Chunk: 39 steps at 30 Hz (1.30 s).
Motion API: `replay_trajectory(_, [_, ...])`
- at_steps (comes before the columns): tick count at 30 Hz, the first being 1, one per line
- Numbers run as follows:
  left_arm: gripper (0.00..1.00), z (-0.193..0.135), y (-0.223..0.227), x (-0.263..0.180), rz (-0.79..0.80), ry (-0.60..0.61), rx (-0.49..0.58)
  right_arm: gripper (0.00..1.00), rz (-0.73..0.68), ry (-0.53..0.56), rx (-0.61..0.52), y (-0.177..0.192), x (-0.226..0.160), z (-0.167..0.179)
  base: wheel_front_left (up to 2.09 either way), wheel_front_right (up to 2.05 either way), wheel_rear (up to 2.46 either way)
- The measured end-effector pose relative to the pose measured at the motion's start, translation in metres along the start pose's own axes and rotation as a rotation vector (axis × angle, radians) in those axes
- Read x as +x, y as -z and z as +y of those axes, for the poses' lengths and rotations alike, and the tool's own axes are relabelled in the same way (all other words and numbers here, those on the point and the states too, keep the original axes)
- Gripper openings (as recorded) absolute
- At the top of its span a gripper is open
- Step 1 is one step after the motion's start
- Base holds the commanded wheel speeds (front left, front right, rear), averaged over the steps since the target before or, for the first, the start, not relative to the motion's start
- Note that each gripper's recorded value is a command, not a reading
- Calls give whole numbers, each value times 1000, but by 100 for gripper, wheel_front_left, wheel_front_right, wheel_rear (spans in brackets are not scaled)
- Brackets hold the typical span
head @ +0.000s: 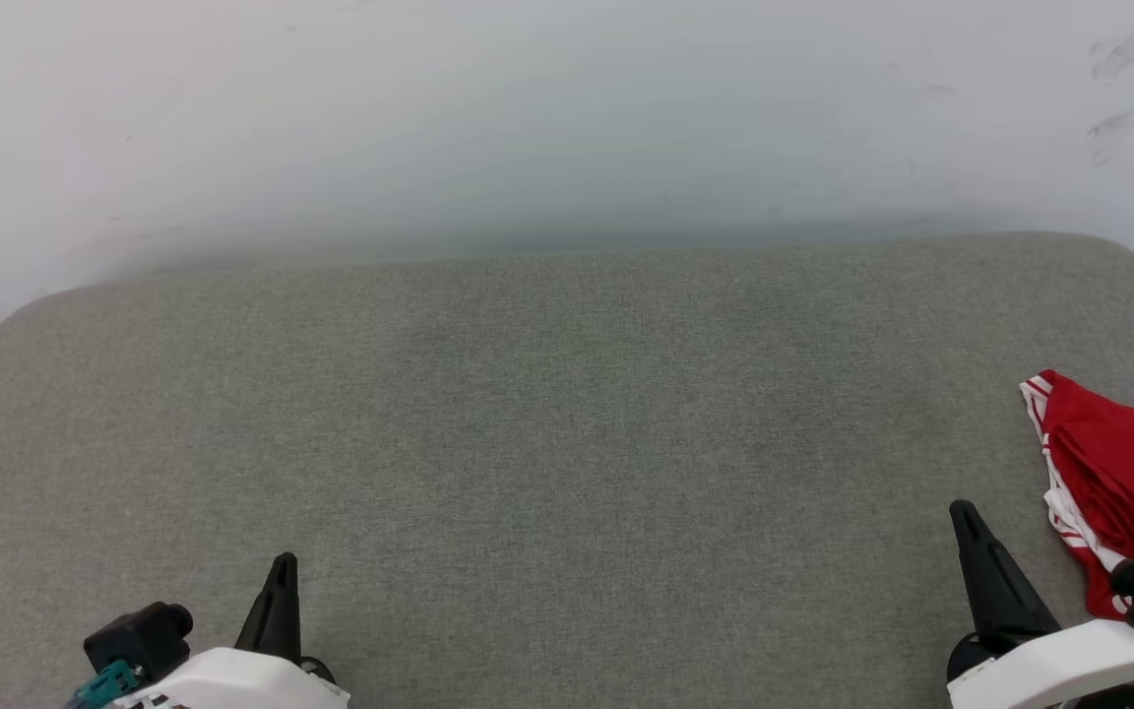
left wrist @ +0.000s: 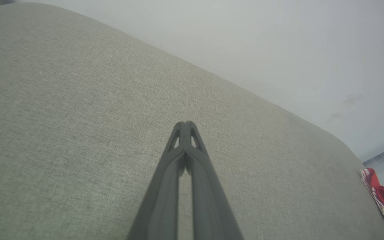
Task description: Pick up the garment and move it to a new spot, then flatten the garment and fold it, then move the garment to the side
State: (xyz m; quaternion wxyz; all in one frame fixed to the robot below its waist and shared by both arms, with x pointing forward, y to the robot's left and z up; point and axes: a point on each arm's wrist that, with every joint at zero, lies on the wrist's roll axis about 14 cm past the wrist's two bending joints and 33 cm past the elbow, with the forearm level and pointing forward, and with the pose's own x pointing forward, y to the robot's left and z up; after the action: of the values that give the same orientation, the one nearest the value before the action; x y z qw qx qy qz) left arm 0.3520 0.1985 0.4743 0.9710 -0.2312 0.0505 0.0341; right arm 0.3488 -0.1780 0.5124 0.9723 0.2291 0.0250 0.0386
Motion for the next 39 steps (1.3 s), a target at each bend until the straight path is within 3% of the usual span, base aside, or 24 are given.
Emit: replay_trajectory(39, [0, -4, -6, 16, 34, 4, -542, 0, -31, 11, 541, -2, 18, -10, 0, 0, 0])
